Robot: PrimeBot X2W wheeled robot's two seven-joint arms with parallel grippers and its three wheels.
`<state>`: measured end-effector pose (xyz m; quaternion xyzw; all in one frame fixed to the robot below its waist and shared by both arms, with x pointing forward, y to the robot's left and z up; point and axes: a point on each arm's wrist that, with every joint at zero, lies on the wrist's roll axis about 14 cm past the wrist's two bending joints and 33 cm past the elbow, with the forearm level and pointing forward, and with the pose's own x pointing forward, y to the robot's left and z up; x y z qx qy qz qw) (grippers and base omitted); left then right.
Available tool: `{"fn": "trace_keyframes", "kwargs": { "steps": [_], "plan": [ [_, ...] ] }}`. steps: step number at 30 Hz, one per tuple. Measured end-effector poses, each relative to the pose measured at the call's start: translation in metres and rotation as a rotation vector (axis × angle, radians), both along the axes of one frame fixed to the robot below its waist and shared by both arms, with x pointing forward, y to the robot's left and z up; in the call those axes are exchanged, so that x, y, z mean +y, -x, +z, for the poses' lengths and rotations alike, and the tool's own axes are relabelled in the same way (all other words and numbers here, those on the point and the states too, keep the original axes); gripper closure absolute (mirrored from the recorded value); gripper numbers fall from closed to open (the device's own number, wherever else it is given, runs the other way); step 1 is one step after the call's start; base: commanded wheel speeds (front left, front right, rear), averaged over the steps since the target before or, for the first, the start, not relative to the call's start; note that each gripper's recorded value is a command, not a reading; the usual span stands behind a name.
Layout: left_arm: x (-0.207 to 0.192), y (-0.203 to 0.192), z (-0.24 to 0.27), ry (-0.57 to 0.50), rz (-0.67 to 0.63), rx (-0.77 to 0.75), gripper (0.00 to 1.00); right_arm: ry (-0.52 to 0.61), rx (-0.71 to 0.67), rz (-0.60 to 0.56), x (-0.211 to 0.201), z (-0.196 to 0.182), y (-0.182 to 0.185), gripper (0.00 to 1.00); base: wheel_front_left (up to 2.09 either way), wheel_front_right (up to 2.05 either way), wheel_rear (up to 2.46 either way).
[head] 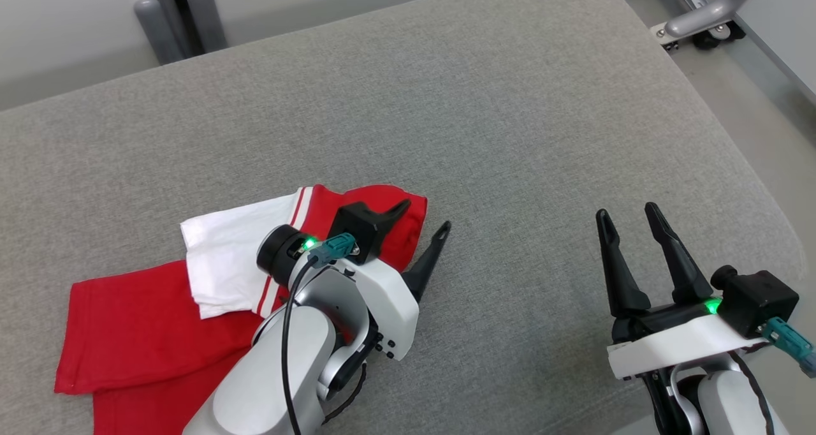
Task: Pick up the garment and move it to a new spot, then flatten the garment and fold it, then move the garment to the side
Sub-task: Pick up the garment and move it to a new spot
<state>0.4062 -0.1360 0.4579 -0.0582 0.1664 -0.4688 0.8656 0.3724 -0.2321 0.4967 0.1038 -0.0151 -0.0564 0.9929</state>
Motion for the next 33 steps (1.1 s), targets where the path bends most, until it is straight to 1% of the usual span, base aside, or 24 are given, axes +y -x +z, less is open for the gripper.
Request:
{"fn": "trace_keyframes", "kwargs": {
  "steps": [3, 6, 9, 12, 21, 24, 25, 29, 33],
  "plan": [
    [0.000, -0.001, 0.010, 0.037, 0.006, -0.038, 0.00, -0.004, 0.005, -0.002, -0.001, -0.003, -0.001, 0.00, 0.00, 0.00, 0.00],
    [0.007, -0.006, 0.027, 0.091, 0.047, -0.094, 0.00, -0.005, -0.009, 0.012, 0.004, 0.000, -0.004, 0.00, 0.00, 0.00, 0.00],
    [0.022, -0.016, 0.045, 0.140, 0.131, -0.143, 0.00, -0.002, -0.024, 0.032, 0.009, 0.004, -0.008, 0.00, 0.00, 0.00, 0.00],
    [0.051, -0.032, 0.063, 0.176, 0.259, -0.192, 0.00, 0.005, -0.038, 0.063, 0.019, 0.008, -0.013, 0.00, 0.00, 0.00, 0.00],
    [0.164, -0.051, 0.073, 0.147, 0.609, -0.274, 0.00, 0.019, -0.058, 0.148, 0.046, 0.020, -0.025, 0.00, 0.00, 0.00, 0.00],
    [0.202, -0.052, 0.073, 0.115, 0.708, -0.300, 0.00, 0.029, -0.063, 0.182, 0.057, 0.023, -0.028, 0.00, 0.00, 0.00, 0.00],
    [0.202, -0.052, 0.073, 0.115, 0.708, -0.300, 0.00, 0.029, -0.063, 0.182, 0.057, 0.023, -0.028, 0.00, 0.00, 0.00, 0.00],
    [0.244, -0.044, 0.076, 0.081, 0.809, -0.329, 0.00, 0.038, -0.064, 0.213, 0.067, 0.027, -0.028, 0.00, 0.00, 0.00, 0.00],
    [0.274, -0.028, 0.076, 0.051, 0.877, -0.343, 0.00, 0.047, -0.061, 0.229, 0.072, 0.028, -0.023, 0.00, 0.00, 0.00, 0.00]
  ]
}}
